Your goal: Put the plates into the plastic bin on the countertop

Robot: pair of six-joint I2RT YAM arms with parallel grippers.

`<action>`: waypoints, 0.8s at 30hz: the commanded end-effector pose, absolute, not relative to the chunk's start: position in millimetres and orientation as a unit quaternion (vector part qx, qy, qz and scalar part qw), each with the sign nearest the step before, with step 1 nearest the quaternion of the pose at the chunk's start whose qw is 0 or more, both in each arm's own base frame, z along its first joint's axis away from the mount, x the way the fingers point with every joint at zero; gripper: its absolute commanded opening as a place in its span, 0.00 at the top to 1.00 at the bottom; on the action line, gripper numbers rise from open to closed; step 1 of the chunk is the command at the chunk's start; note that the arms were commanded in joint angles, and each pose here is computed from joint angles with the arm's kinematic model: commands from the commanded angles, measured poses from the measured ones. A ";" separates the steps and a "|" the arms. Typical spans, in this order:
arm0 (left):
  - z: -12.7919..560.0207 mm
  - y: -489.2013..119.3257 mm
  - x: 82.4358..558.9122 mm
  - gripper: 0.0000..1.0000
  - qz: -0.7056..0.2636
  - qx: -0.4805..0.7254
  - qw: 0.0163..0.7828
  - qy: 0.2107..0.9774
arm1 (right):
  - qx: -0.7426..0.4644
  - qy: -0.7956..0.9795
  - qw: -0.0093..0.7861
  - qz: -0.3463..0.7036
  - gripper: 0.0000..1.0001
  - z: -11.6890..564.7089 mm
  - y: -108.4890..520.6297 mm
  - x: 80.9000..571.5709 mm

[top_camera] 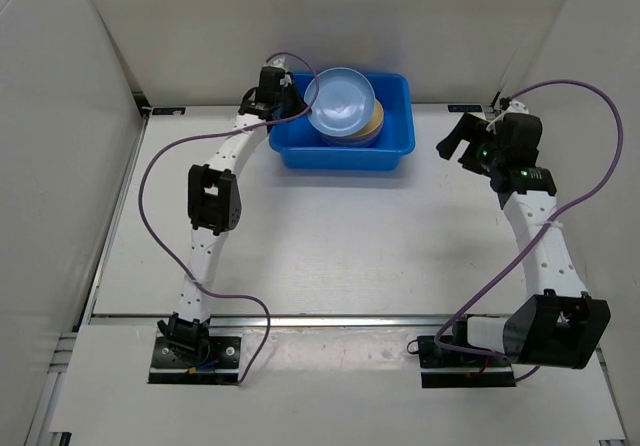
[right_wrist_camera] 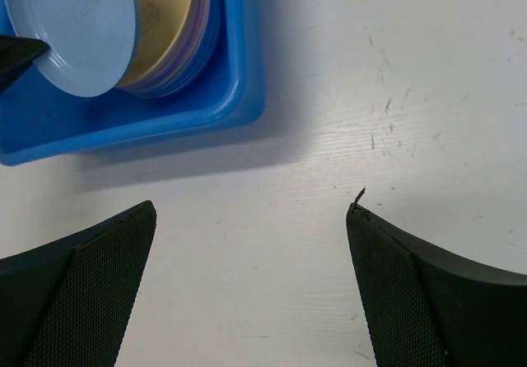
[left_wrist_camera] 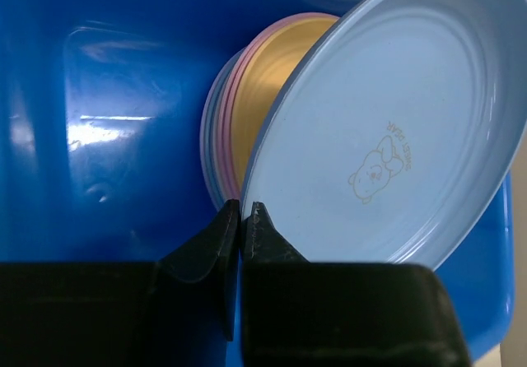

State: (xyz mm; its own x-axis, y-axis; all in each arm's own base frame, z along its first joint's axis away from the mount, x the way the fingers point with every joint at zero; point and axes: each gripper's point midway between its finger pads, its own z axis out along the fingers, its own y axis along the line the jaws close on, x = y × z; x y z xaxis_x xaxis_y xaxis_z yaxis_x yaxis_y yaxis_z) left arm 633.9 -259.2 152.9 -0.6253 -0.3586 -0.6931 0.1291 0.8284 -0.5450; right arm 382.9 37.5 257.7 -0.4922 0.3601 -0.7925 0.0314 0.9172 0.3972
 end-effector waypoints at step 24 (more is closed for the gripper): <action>268.8 -287.4 642.1 0.01 -0.374 -0.065 0.529 0.759 | 0.163 0.858 0.468 0.133 0.01 240.8 20.2 346.3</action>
State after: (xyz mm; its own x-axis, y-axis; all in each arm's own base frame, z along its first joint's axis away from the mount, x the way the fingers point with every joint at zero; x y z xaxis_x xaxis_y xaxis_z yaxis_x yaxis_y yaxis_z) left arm 659.9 -288.3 152.0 -0.5520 -0.4928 -0.6726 0.1547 0.7321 -0.6634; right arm 347.9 24.4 225.0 -0.5568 0.4016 -0.7271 0.1551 0.9102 0.3840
